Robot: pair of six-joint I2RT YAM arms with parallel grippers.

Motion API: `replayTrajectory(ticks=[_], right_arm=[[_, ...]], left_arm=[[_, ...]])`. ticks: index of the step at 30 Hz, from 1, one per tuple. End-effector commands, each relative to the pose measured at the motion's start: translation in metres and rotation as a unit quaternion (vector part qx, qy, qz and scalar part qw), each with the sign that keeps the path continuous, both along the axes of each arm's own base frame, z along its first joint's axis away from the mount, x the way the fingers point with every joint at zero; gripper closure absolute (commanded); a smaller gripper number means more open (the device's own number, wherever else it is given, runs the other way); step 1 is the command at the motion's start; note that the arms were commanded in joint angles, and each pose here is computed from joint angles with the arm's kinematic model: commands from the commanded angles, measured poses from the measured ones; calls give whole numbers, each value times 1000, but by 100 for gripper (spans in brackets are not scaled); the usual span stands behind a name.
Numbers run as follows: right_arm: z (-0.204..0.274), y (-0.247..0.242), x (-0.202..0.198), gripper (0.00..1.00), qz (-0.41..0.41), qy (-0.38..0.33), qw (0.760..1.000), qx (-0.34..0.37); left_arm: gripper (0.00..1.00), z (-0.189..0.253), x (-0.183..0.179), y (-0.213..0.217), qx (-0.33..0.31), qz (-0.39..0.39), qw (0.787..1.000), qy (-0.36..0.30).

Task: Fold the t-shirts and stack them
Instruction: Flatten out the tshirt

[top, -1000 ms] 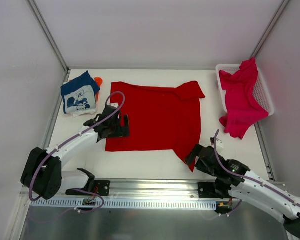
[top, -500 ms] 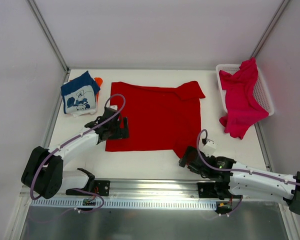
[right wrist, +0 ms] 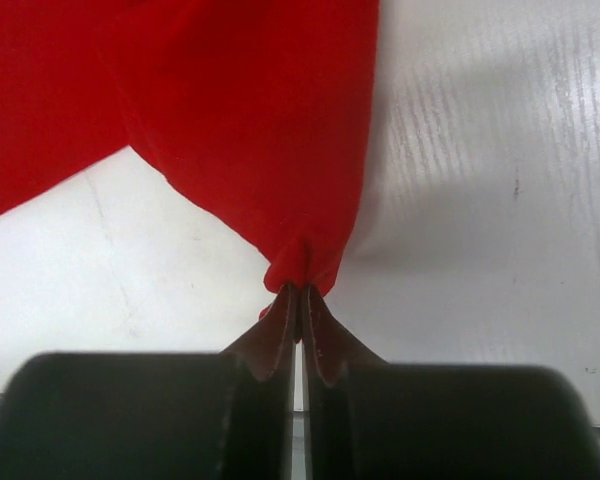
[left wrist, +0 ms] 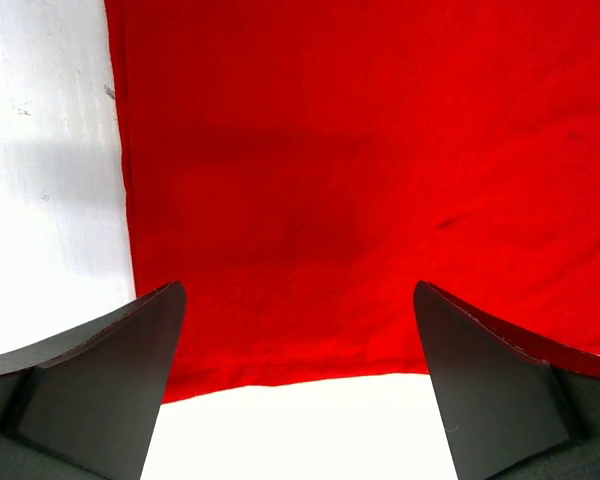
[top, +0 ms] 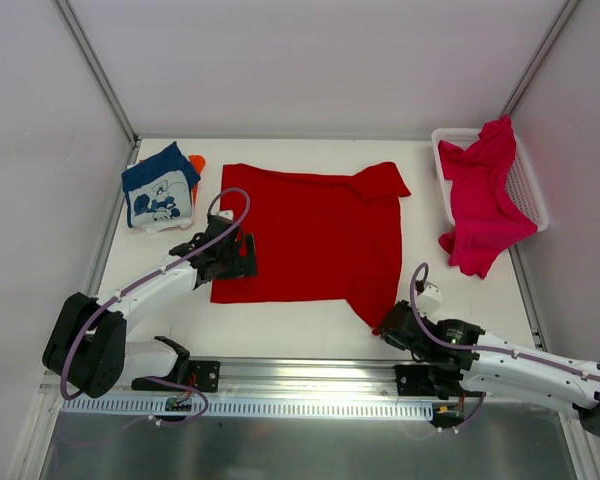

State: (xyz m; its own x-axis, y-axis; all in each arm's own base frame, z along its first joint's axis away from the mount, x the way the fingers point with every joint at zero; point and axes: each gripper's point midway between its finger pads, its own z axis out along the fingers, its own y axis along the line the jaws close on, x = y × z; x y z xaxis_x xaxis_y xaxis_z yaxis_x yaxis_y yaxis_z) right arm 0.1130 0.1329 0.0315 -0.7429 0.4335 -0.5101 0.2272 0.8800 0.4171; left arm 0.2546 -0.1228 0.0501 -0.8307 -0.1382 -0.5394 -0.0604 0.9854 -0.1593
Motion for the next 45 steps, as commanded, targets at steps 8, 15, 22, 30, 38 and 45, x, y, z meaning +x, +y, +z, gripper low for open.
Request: replayTrajectory(ticks=[8, 15, 22, 30, 38, 45], right_arm=[[-2, -6, 2, 100, -2, -5, 1000, -23], [-4, -10, 2, 100, -5, -6, 1000, -29], [-7, -15, 1, 100, -6, -7, 999, -38], [-5, -13, 4, 100, -6, -13, 999, -36], [-5, -17, 2, 100, -5, -11, 999, -44], [-7, -18, 2, 100, -6, -10, 999, -45]], left_arm=[[1, -1, -1, 15, 17, 41, 999, -20], [3, -4, -24, 29, -31, 145, 989, -25], [5, -2, -62, 17, -156, 181, 971, -19], [7, -41, -91, 33, -146, 220, 964, 13], [7, -45, -88, 49, -107, 232, 967, -5], [12, -45, -84, 57, -88, 244, 966, -17]])
